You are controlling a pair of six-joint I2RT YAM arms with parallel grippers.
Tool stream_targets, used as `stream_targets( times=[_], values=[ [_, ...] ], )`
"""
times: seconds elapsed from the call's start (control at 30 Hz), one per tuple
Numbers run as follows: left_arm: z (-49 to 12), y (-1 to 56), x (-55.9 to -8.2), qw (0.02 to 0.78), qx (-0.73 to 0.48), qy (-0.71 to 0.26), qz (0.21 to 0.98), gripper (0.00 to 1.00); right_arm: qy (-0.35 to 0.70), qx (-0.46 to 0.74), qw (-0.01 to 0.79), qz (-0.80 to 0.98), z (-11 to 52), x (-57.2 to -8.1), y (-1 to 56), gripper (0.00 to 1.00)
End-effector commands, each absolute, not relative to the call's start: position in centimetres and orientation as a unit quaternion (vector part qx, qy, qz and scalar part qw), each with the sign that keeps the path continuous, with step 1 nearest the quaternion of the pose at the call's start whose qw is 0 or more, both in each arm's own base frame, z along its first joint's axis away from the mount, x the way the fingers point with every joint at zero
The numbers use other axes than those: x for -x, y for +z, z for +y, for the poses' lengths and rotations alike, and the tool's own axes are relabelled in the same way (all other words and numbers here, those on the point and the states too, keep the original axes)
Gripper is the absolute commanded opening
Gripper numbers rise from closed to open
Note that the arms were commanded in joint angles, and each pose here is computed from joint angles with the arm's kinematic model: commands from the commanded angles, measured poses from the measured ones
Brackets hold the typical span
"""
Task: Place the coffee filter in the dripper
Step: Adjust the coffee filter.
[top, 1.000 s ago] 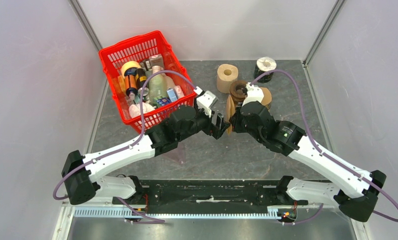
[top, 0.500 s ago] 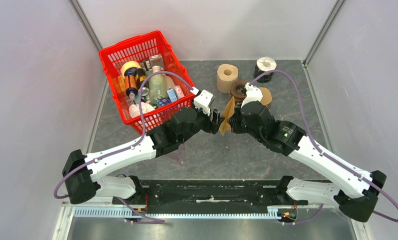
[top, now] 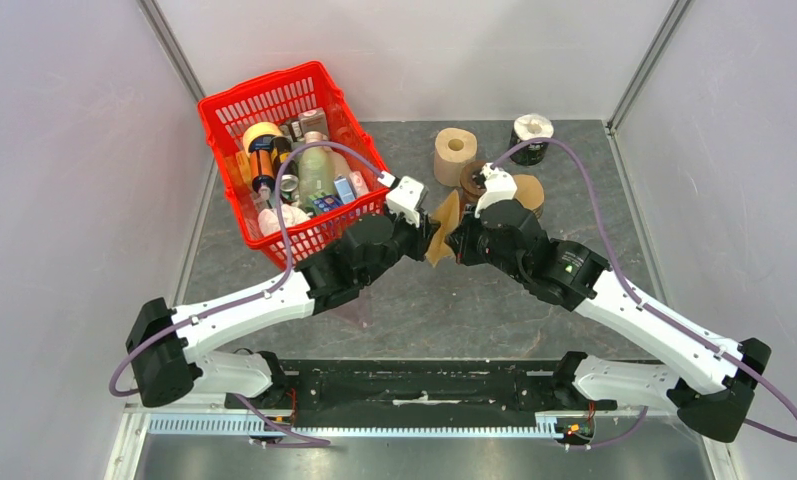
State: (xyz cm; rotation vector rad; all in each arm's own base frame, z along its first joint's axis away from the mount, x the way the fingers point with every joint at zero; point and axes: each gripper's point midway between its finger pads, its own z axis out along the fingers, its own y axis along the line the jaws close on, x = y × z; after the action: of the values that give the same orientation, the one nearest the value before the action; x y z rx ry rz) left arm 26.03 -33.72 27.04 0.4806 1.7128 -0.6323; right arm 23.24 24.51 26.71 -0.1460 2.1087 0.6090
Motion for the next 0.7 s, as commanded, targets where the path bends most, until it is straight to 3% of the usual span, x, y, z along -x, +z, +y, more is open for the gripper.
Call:
stream_targets(
  times=[0.0, 0.23, 0.67],
  values=[
    [-33.8, 29.2, -27.1, 0.613, -0.170, -0.270, 0.723, 0.18, 0.235, 0.044, 0.481, 0.844, 23.9, -24.0, 28.2, 0.00],
    [-31.1, 28.3, -28.9, 0.629, -0.119, -0.198, 0.742, 0.09, 0.177, 0.000, 0.476, 0.861, 21.1, -24.1, 26.6, 0.00],
    [-31.1, 27.9, -28.8, 0.626, -0.153, -0.176, 0.744, 0.09, 0.120, -0.027, 0.483, 0.867, 18.7, -24.4, 26.1, 0.00]
  ],
)
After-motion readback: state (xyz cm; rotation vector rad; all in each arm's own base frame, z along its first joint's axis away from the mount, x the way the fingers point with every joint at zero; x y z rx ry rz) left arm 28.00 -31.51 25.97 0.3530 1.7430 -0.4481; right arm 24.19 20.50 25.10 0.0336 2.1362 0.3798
